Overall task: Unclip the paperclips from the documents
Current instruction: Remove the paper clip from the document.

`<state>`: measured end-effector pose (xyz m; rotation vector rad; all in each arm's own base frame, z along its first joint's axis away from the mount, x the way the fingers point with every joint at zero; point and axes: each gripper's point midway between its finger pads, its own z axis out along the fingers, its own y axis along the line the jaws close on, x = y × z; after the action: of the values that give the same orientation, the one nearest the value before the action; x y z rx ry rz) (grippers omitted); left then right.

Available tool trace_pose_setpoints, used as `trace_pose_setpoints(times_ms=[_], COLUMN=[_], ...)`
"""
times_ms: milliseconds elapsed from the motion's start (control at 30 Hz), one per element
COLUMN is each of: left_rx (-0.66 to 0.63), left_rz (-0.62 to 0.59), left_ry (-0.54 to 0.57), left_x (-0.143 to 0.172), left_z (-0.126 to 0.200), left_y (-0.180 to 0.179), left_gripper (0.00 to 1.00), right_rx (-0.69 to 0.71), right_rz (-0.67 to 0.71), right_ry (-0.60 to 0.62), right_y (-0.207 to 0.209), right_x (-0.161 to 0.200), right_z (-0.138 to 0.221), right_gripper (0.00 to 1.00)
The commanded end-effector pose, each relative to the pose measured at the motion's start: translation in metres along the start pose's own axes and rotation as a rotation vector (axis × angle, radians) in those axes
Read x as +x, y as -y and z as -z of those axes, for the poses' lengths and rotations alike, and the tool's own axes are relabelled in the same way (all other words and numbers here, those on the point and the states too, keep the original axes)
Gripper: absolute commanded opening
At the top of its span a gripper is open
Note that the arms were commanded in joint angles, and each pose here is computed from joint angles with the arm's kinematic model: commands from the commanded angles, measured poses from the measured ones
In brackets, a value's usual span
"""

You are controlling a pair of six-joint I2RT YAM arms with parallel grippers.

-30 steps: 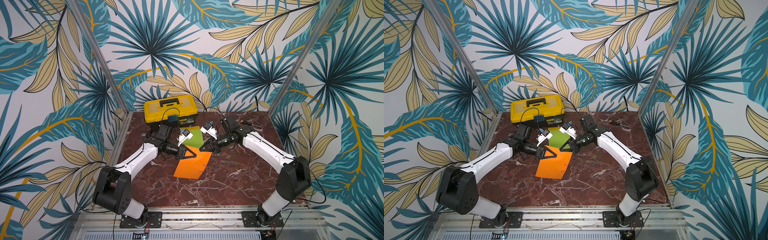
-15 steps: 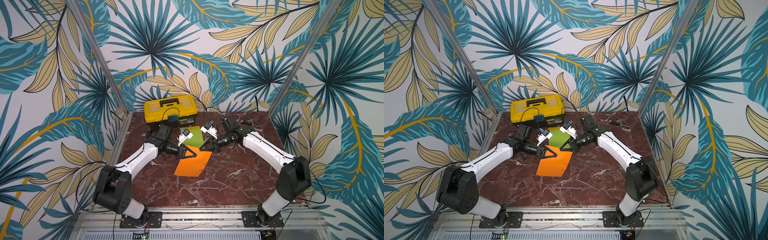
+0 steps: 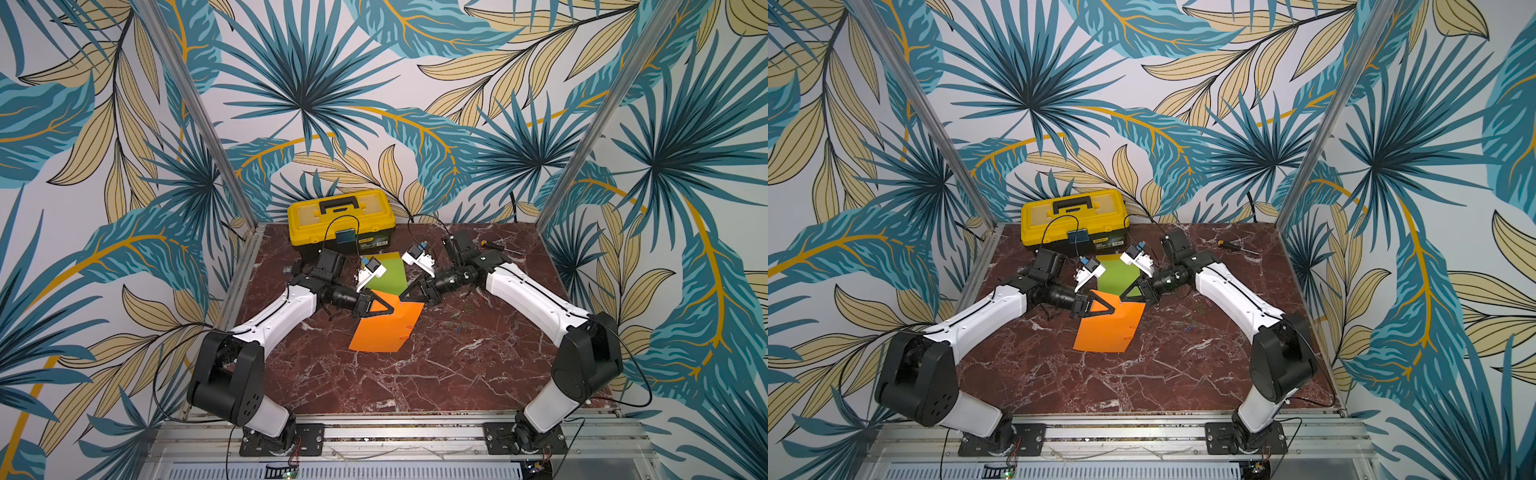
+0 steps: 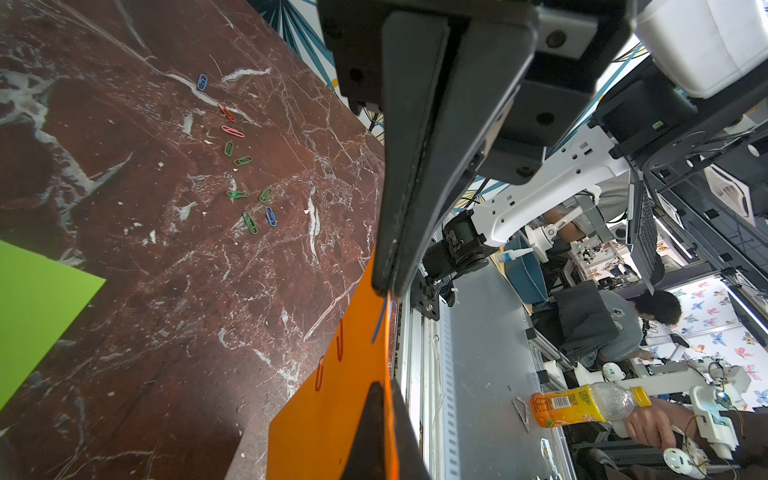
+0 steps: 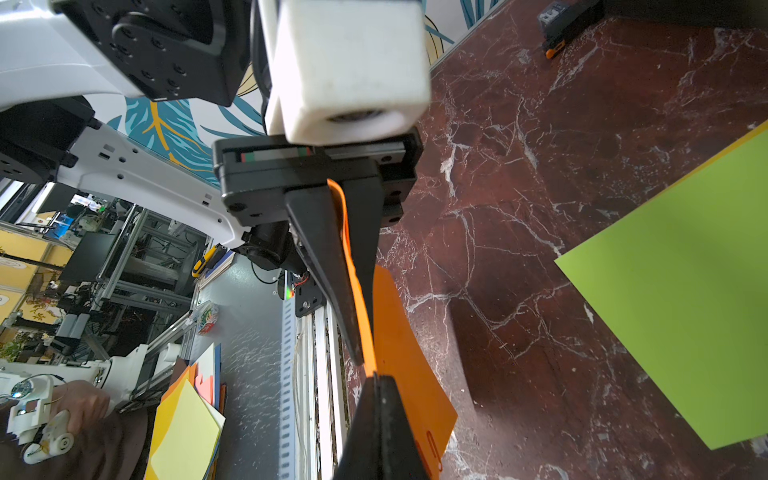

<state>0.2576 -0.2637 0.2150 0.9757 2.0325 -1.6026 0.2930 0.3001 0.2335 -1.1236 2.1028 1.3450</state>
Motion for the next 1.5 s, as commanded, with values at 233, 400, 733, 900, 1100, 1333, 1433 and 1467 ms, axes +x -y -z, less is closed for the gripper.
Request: trace_pose_setpoints(times_ms=[233, 400, 733, 900, 1100, 1333, 1433, 1467], left_rx=[0.013, 0.013, 0.018, 0.018, 0.017, 0.002, -0.006, -0.010], left_rz=[0.087, 0.095, 0.100, 0.103, 0.103, 0.092, 0.082, 0.079], left_ry=[-0.055, -0.057, -0.061, -0.062, -0.064, -0.063, -0.061, -0.060], left_x=[0.023, 0.024, 0.025, 0.026, 0.026, 0.024, 0.022, 0.021], left_z=[-0.007, -0.007, -0.009, -0.009, -0.010, -0.009, -0.008, -0.008], left_y=[-0.006, -0.007, -0.008, -0.009, -0.010, -0.011, -0.010, -0.010], left_gripper=[0.00, 0.00, 0.00, 0.00, 0.00, 0.00, 0.00, 0.00], right_rx=[0.016, 0.016, 0.017, 0.017, 0.015, 0.066, 0.121, 0.149], right_rz=[0.045, 0.043, 0.041, 0.039, 0.036, 0.008, -0.042, -0.070], right_ry=[0.067, 0.068, 0.074, 0.081, 0.081, 0.078, 0.110, 0.125], right_y=[0.012, 0.013, 0.014, 0.014, 0.015, 0.026, 0.041, 0.049], right_x=[-0.018, -0.018, -0.019, -0.020, -0.020, -0.014, -0.009, -0.006], right_z=[0.009, 0.009, 0.011, 0.012, 0.012, 0.014, 0.021, 0.024], right_gripper=[0.04, 0.04, 0.05, 0.06, 0.06, 0.06, 0.06, 0.06])
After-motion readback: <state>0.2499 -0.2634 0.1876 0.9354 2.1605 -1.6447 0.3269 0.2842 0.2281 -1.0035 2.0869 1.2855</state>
